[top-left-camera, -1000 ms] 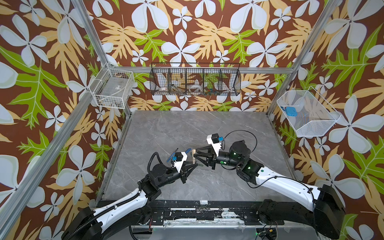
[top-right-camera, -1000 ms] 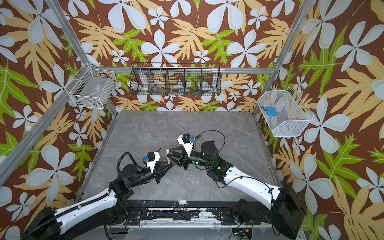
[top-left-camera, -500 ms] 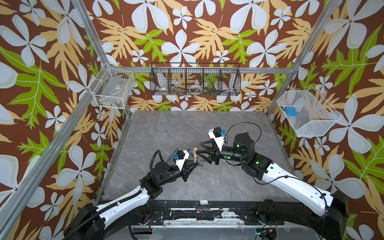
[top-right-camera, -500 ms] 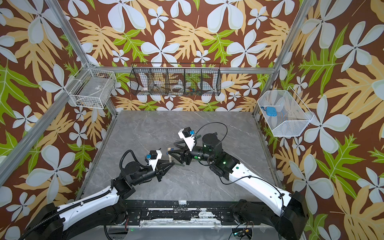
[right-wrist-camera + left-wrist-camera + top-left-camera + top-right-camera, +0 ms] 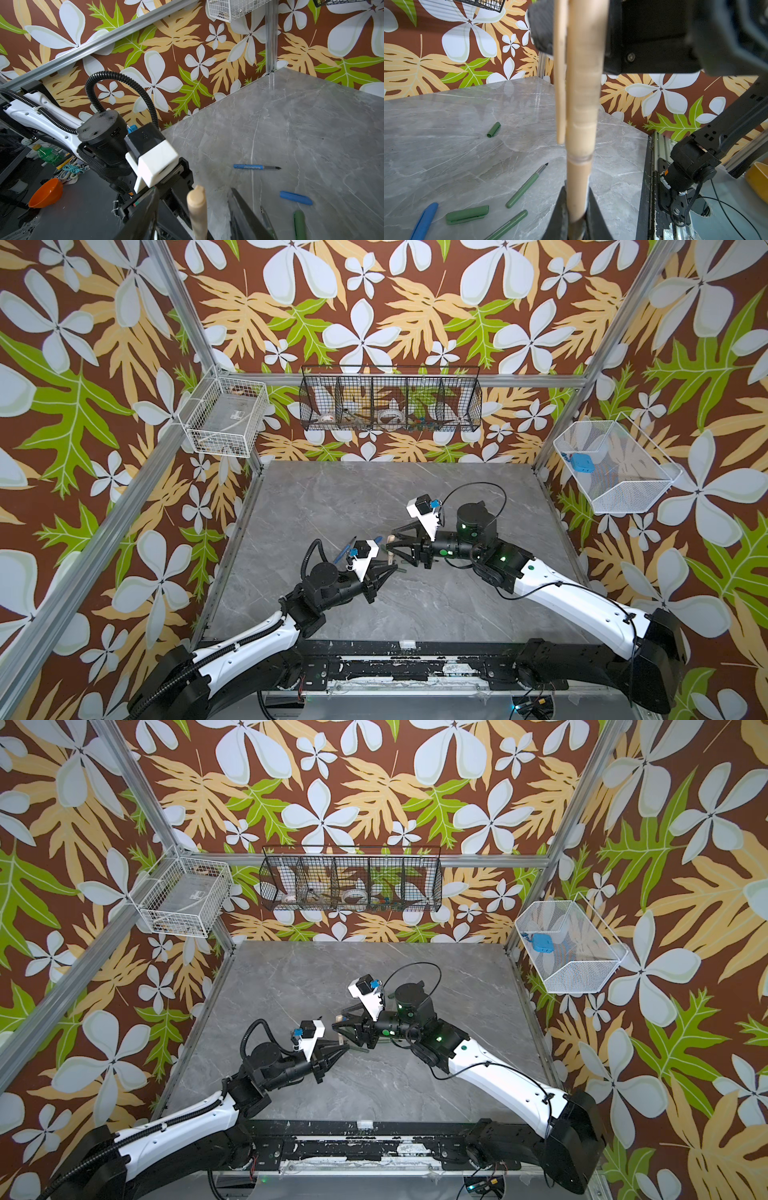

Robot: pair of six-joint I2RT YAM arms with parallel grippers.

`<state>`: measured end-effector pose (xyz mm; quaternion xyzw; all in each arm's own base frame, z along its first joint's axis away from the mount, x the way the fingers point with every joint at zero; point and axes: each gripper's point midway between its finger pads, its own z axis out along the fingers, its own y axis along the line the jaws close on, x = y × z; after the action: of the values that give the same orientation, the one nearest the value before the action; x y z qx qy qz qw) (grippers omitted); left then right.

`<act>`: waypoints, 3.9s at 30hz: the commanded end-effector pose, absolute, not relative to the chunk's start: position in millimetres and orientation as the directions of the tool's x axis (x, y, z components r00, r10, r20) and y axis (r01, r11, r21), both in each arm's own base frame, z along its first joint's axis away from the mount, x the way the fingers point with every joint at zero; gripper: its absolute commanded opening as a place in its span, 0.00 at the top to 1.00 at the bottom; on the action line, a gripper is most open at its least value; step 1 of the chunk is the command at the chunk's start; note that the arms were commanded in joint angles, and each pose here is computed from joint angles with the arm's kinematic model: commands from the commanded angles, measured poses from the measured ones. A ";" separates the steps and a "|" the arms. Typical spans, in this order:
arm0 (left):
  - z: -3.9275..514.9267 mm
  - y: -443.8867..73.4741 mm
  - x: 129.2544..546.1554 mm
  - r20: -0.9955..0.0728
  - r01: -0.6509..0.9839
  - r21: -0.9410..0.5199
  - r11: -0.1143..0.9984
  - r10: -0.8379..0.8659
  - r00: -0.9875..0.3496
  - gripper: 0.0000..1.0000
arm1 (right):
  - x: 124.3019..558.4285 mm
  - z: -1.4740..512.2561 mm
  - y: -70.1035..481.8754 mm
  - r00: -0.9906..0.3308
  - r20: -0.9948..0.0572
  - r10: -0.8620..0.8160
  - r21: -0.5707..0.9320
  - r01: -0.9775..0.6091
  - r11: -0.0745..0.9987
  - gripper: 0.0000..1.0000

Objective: Insert the pens into the pen caps

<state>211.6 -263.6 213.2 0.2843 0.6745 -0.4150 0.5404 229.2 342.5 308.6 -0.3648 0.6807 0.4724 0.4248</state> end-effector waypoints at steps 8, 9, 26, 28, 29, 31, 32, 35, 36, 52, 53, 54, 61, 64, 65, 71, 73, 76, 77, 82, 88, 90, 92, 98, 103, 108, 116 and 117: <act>217.2 -264.5 215.2 -0.967 0.830 -0.247 0.500 -0.073 -0.244 1.00 | 228.5 314.7 351.1 -0.370 -0.926 -0.071 0.345 -0.908 0.236 0.55; 216.6 -264.8 215.2 -0.967 0.830 -0.247 0.500 -0.071 -0.245 1.00 | 229.2 315.1 350.9 -0.369 -0.927 -0.069 0.344 -0.908 0.238 0.57; 221.4 -257.9 227.0 -0.964 0.786 -0.259 0.562 -0.099 -0.246 1.00 | 229.5 291.0 353.5 -0.426 -0.897 -0.115 0.390 -0.887 0.247 0.99; 228.4 -258.2 231.6 -0.963 0.775 -0.261 0.576 -0.099 -0.251 1.00 | 231.2 283.4 352.3 -0.430 -0.893 -0.132 0.386 -0.883 0.266 1.00; 233.9 -258.3 233.7 -0.963 0.771 -0.262 0.580 -0.107 -0.246 1.00 | 232.4 279.3 351.6 -0.432 -0.891 -0.144 0.383 -0.882 0.276 1.00; 242.2 -259.3 236.5 -0.963 0.767 -0.266 0.584 -0.118 -0.243 1.00 | 232.2 275.0 351.5 -0.431 -0.888 -0.163 0.377 -0.883 0.282 1.00; 245.9 -260.1 237.7 -0.962 0.766 -0.266 0.584 -0.118 -0.244 1.00 | 232.2 272.9 351.1 -0.433 -0.885 -0.171 0.377 -0.882 0.284 1.00; 252.5 -261.6 242.4 -0.960 0.755 -0.273 0.597 -0.112 -0.258 1.00 | 229.3 274.0 349.3 -0.424 -0.889 -0.174 0.368 -0.887 0.280 1.00; 255.1 -262.7 242.8 -0.960 0.757 -0.270 0.595 -0.107 -0.259 1.00 | 228.7 274.1 348.0 -0.421 -0.890 -0.174 0.365 -0.888 0.280 1.00; 326.3 -234.3 253.1 -0.984 0.697 -0.104 0.709 -0.174 0.030 1.00 | 190.7 262.0 338.6 -0.445 -0.866 -0.230 0.428 -0.896 0.122 1.00; 331.8 -230.9 253.9 -0.982 0.686 -0.101 0.720 -0.184 0.048 1.00 | 189.7 261.0 338.6 -0.448 -0.862 -0.235 0.432 -0.894 0.118 1.00; 337.8 -227.7 255.2 -0.979 0.677 -0.098 0.729 -0.193 0.066 1.00 | 189.1 259.4 338.3 -0.450 -0.860 -0.241 0.435 -0.893 0.118 1.00; 365.5 -223.3 264.5 -0.964 0.682 -0.116 0.722 -0.246 0.097 1.00 | 187.7 241.7 339.2 -0.483 -0.830 -0.280 0.468 -0.875 0.125 1.00; 375.9 -219.1 271.4 -0.959 0.666 -0.115 0.737 -0.256 0.117 1.00 | 184.0 234.6 339.5 -0.497 -0.815 -0.297 0.484 -0.866 0.122 1.00; 380.8 -217.3 274.6 -0.958 0.660 -0.113 0.743 -0.259 0.127 1.00 | 182.6 232.4 340.0 -0.500 -0.811 -0.303 0.488 -0.864 0.120 1.00; 415.9 -197.3 288.2 -0.916 0.630 -0.118 0.767 -0.330 0.230 1.00 | 176.0 216.5 336.9 -0.539 -0.774 -0.333 0.529 -0.839 0.127 1.00; 428.8 -192.4 290.3 -0.896 0.640 -0.129 0.757 -0.365 0.251 1.00 | 174.2 214.2 336.3 -0.544 -0.770 -0.334 0.535 -0.835 0.126 1.00; 450.0 -192.2 283.9 -0.860 0.694 -0.125 0.709 -0.426 0.281 1.00 | 172.9 209.4 338.0 -0.558 -0.761 -0.332 0.551 -0.825 0.125 1.00; 455.4 -194.7 281.6 -0.854 0.711 -0.120 0.693 -0.438 0.282 1.00 | 172.7 208.3 338.5 -0.560 -0.760 -0.331 0.554 -0.824 0.122 1.00; 450.5 -225.2 262.4 -0.880 0.830 -0.099 0.549 -0.438 0.185 1.00 | 184.5 234.9 338.0 -0.503 -0.824 -0.262 0.481 -0.864 0.148 0.97; 371.4 -274.6 245.4 -0.965 0.864 -0.141 0.483 -0.264 -0.010 1.00 | 209.7 310.4 319.6 -0.348 -0.932 -0.101 0.322 -0.924 0.207 0.74; 344.1 -280.5 239.9 -0.967 0.873 -0.188 0.450 -0.238 -0.086 1.00 | 215.9 327.6 313.0 -0.306 -0.949 -0.070 0.282 -0.930 0.236 0.68; 319.2 -282.4 237.3 -0.967 0.868 -0.229 0.441 -0.208 -0.149 1.00 | 218.2 340.0 306.7 -0.274 -0.960 -0.052 0.253 -0.934 0.252 0.62; 265.3 -280.4 228.9 -0.956 0.851 -0.295 0.436 -0.141 -0.259 1.00 | 214.6 353.2 300.7 -0.247 -0.967 -0.054 0.228 -0.944 0.240 0.52; 253.5 -285.4 227.0 -0.958 0.861 -0.285 0.422 -0.085 -0.276 1.00 | 213.9 348.6 306.4 -0.288 -0.954 -0.076 0.268 -0.941 0.208 0.51; 251.2 -290.2 225.1 -0.955 0.870 -0.292 0.398 -0.067 -0.290 1.00 | 220.4 335.0 310.2 -0.333 -0.936 -0.117 0.301 -0.926 0.227 0.49; 245.3 -289.8 218.8 -0.950 0.875 -0.309 0.374 -0.072 -0.305 1.00 | 229.1 325.9 320.8 -0.371 -0.919 -0.132 0.338 -0.916 0.216 0.49; 244.6 -290.0 218.6 -0.949 0.875 -0.309 0.372 -0.069 -0.306 1.00 | 229.6 326.9 322.6 -0.369 -0.920 -0.129 0.339 -0.917 0.208 0.49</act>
<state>222.1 -287.6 234.4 0.3010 0.6758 -0.4550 0.4955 231.7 317.7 319.5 -0.3870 0.6789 0.4777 0.4014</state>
